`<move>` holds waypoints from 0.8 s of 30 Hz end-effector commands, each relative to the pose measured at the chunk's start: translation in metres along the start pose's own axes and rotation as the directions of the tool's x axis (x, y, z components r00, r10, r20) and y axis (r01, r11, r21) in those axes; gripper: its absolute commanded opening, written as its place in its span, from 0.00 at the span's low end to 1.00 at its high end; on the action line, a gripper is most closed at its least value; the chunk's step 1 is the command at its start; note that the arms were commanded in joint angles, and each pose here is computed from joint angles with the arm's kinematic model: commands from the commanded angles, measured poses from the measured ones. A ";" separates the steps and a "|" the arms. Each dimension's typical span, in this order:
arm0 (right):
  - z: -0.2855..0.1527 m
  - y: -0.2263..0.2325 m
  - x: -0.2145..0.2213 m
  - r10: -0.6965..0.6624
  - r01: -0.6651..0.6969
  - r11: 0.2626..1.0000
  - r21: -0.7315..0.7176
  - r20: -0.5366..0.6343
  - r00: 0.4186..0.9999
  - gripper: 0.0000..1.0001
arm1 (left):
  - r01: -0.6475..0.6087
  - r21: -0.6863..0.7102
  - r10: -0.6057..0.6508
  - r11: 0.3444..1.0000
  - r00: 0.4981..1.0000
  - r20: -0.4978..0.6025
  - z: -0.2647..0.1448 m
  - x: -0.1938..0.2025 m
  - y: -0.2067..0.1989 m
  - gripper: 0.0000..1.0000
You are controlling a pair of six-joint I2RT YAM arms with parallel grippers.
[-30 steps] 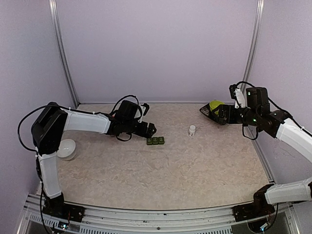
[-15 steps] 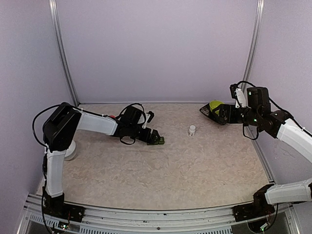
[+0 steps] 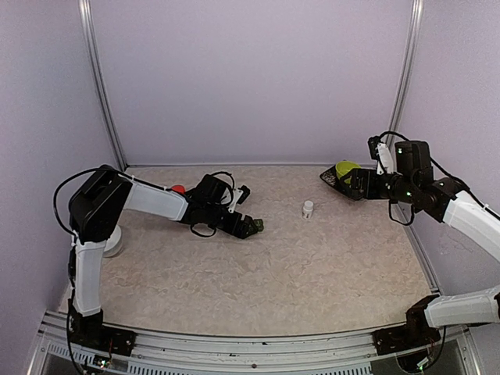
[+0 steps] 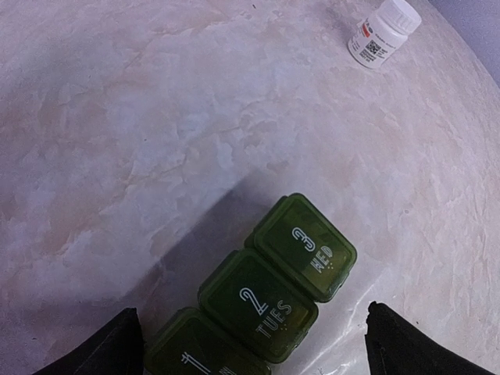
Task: Sort the pills into containers
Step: Pick up the pill container from the center of the board.
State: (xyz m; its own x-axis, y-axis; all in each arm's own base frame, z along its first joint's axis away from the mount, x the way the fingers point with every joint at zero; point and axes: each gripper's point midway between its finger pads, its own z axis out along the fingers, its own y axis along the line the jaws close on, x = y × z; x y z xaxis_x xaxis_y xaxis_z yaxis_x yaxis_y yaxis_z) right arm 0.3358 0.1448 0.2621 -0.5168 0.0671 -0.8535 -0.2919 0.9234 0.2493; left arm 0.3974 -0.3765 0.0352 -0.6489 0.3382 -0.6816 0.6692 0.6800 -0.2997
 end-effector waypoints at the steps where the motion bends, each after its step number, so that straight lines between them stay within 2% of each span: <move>1: -0.002 0.002 0.001 0.007 -0.007 1.000 -0.015 0.013 1.000 1.00 | -0.049 0.025 0.049 0.998 0.999 0.002 -0.006 0.003 -0.012 0.94; 10: -0.002 0.001 0.006 0.007 -0.007 1.000 -0.011 0.005 1.000 1.00 | -0.091 0.008 0.092 0.996 0.996 -0.002 -0.006 0.013 -0.013 0.80; 16: -0.002 0.001 0.008 0.007 -0.007 1.000 -0.013 0.003 1.000 1.00 | -0.136 -0.050 0.135 0.989 0.990 -0.030 0.001 0.021 -0.009 0.70; 20: -0.001 0.001 0.008 0.008 -0.008 1.000 -0.017 0.001 1.000 1.00 | -0.150 -0.090 0.148 0.985 0.989 -0.030 0.002 0.022 -0.005 0.55; 24: -0.002 0.001 0.009 0.009 -0.009 1.000 -0.018 0.002 1.000 1.00 | -0.161 -0.118 0.159 0.980 0.987 -0.031 0.001 0.024 -0.003 0.54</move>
State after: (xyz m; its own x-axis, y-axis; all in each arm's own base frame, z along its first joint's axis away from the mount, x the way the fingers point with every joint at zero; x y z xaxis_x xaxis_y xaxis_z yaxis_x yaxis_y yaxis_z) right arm 0.3322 0.1441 0.2482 -0.5382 0.0592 -0.8407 -0.2887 0.9242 0.2499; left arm 0.3817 -0.3787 0.0243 -0.5556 0.4378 -0.7068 0.7258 0.6702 -0.1554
